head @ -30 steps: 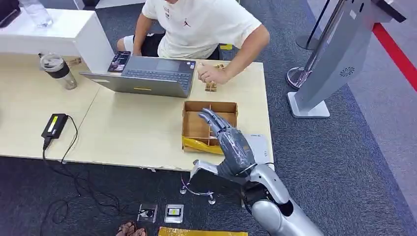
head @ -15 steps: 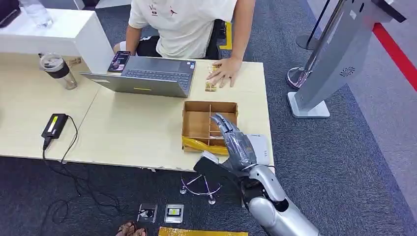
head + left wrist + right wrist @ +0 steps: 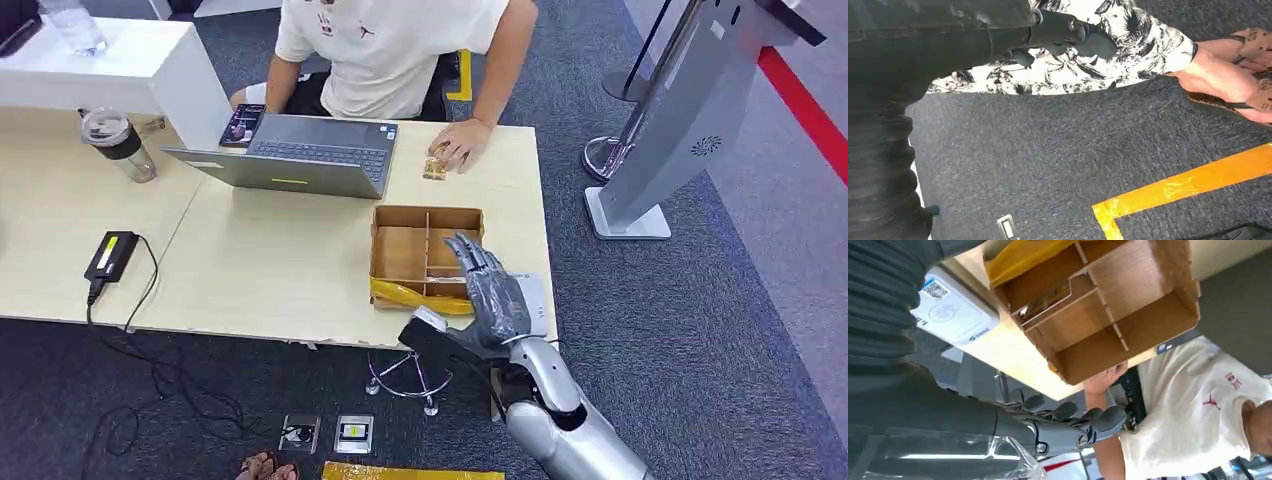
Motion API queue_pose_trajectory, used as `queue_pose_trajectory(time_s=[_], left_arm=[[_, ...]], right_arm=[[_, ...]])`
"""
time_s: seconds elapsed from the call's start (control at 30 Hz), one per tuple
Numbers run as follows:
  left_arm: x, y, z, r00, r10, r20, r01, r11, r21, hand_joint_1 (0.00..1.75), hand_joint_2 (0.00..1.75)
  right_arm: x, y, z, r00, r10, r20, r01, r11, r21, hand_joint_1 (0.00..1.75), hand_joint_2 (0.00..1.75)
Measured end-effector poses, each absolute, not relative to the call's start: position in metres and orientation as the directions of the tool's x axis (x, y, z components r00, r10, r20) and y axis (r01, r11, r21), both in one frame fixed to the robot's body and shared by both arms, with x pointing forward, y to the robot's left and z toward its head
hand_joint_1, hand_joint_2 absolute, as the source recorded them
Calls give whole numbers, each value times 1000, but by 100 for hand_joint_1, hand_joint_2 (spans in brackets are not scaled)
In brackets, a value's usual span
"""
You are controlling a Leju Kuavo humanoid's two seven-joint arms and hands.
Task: Pass the card to the sensor for recognition and then transmit it.
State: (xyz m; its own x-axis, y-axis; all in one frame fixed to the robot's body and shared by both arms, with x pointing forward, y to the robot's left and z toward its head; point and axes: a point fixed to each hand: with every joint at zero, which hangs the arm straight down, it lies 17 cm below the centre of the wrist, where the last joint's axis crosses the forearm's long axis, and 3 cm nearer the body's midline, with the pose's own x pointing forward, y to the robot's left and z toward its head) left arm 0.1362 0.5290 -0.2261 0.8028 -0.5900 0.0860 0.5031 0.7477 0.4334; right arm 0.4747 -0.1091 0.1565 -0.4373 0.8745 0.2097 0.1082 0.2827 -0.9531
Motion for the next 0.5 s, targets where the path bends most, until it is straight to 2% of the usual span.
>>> queue_pose_trajectory(time_s=[0.5], left_arm=[[144, 536, -220, 761, -637, 119, 531, 718, 449, 0, 175]], right_arm=[[487, -125, 159, -422, 896, 137, 172, 227, -959, 0, 175]])
